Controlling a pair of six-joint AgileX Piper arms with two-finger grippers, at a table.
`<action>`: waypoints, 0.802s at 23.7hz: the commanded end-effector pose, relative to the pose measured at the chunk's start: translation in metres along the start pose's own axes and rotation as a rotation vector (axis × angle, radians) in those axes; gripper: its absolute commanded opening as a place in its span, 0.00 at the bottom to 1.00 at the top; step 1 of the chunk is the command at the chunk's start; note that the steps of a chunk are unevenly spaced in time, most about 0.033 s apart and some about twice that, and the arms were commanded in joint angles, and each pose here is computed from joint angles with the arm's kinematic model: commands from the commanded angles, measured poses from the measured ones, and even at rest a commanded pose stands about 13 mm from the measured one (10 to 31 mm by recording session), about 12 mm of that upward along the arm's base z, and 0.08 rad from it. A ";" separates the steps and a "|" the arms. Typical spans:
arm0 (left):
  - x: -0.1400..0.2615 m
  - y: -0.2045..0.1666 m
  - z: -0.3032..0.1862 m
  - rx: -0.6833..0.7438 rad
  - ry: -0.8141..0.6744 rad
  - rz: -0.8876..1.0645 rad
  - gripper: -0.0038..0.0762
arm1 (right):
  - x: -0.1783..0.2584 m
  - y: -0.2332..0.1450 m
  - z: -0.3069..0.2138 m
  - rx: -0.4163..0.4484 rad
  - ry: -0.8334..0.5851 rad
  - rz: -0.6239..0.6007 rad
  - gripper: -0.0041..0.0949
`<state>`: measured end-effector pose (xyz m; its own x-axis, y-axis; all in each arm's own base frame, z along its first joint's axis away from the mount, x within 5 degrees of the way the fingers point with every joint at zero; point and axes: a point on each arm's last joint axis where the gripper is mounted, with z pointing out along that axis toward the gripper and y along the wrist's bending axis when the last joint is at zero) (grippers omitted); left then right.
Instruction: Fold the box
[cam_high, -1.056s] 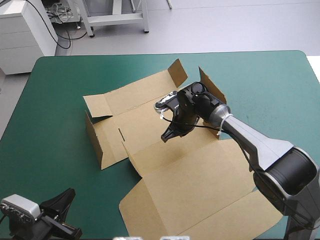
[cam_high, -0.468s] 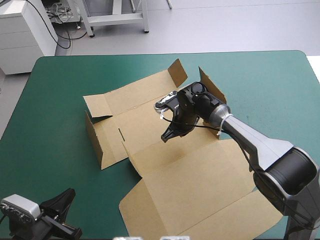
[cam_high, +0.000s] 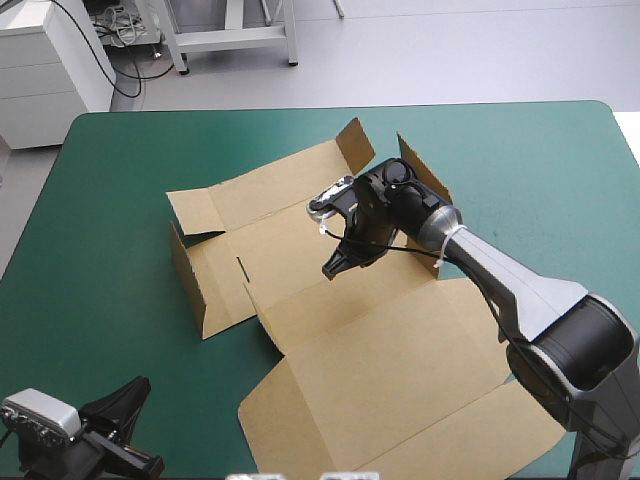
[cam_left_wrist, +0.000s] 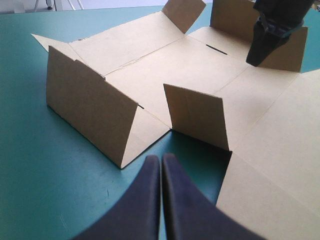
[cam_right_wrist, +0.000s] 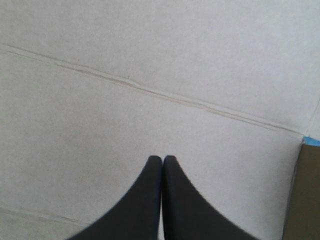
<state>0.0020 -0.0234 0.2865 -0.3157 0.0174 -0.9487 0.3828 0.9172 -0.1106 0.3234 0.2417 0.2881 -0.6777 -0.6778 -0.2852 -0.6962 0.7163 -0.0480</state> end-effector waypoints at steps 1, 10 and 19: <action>-0.013 -0.001 -0.002 0.006 -0.085 -0.013 0.04 | -0.007 -0.004 -0.051 0.036 -0.155 -0.009 0.05; -0.013 -0.001 -0.002 0.006 -0.085 -0.013 0.04 | -0.004 -0.007 -0.120 0.094 -0.338 -0.020 0.43; -0.013 -0.001 -0.002 0.005 -0.085 -0.014 0.04 | 0.029 -0.015 -0.188 0.261 -0.471 -0.028 0.63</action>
<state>0.0020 -0.0235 0.2865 -0.3158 0.0168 -0.9487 0.3833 0.9169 -0.1114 0.2868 0.2008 0.4199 -0.5248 -0.6284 -0.5743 -0.6447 0.7339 -0.2139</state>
